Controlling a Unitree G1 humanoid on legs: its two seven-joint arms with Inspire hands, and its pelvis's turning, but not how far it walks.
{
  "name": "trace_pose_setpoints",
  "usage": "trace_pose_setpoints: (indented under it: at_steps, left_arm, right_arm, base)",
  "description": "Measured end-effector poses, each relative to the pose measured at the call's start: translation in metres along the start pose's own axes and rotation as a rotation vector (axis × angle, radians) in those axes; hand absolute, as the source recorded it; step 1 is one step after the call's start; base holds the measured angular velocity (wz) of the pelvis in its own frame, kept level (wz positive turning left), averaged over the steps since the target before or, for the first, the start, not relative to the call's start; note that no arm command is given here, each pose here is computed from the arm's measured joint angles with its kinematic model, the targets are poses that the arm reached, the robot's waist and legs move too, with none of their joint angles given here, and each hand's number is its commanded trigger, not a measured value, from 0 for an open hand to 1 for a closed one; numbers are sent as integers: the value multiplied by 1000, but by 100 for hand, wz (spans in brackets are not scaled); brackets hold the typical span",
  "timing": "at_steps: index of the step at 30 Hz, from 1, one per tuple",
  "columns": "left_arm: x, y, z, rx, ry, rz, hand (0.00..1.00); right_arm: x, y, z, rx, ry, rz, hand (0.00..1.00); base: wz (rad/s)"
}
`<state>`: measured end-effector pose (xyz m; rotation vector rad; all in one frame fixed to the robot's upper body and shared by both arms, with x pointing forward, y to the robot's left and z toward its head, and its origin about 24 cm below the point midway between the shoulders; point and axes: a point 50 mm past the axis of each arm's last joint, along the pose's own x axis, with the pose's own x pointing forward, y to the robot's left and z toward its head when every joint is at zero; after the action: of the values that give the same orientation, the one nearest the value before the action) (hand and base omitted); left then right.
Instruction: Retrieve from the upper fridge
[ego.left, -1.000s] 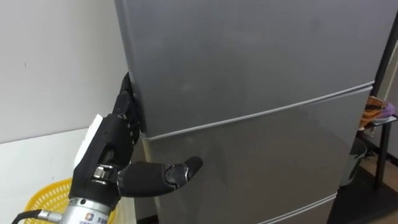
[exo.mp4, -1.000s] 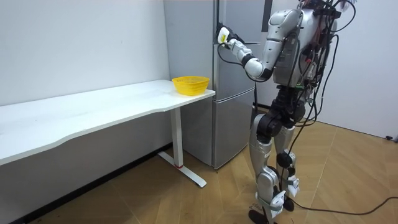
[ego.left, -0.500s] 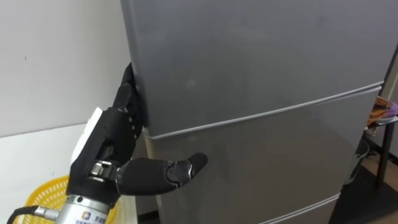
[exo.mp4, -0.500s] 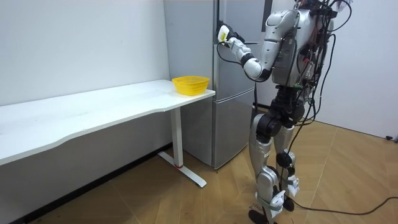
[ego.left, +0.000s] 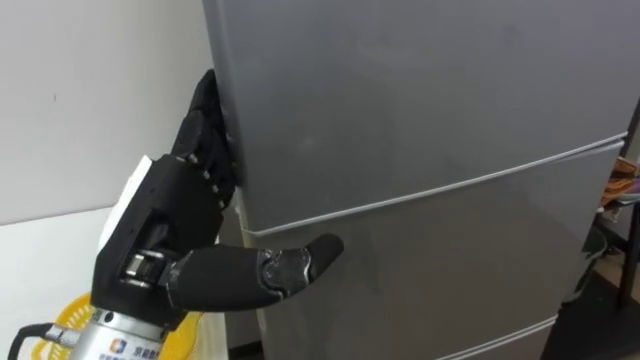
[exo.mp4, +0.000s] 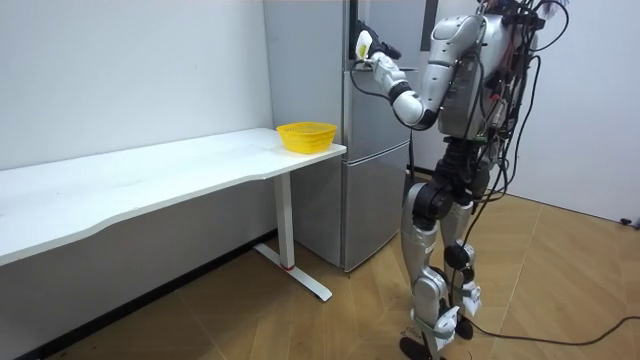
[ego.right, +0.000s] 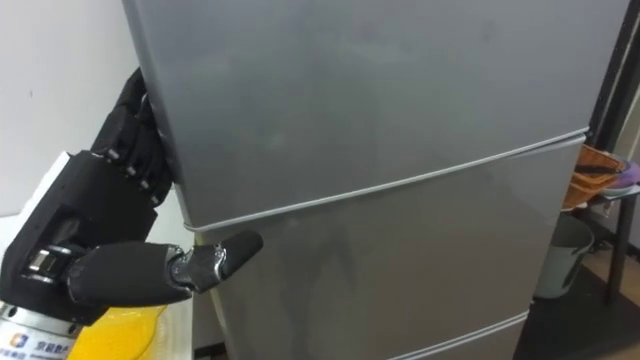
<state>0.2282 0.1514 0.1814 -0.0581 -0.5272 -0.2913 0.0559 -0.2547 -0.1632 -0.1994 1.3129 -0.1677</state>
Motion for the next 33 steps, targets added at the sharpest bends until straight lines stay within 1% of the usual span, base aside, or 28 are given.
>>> trace_pose_setpoints:
  at_steps: [2, 6, 9, 11, 16, 19, 26, 33]
  left_arm:
    - [0, -1, 0, -4, 0, -19, 0]
    - [0, -3, 0, -83, -10, -45, 0]
    - [0, -6, 1, -162, -18, -67, 0]
    - [0, -9, 1, -201, -22, -95, 0]
    - [0, -13, 1, -206, -34, -120, 0]
    - [0, -14, 1, -198, -30, -135, 0]
    - [0, -20, 1, -240, -27, -180, 0]
    - [-1, -19, 1, -260, -22, -199, 0]
  right_arm:
    - [-1, -3, -3, -8, 9, -5, 0]
    - [-1, -6, -9, -88, 30, -13, 0]
    - [-2, -5, -11, -207, 49, -24, 0]
    - [-2, -3, -17, -329, 85, -11, 0]
    - [-3, -1, -26, -472, 135, 10, 0]
    - [-3, 0, -27, -482, 145, 18, 0]
    - [-3, 4, -27, -552, 147, 34, 0]
    - [-4, 4, -28, -553, 149, 34, 0]
  base:
    - [0]
    - [0]
    - [0]
    - [4]
    - [0]
    - [1]
    - [0]
    - [1]
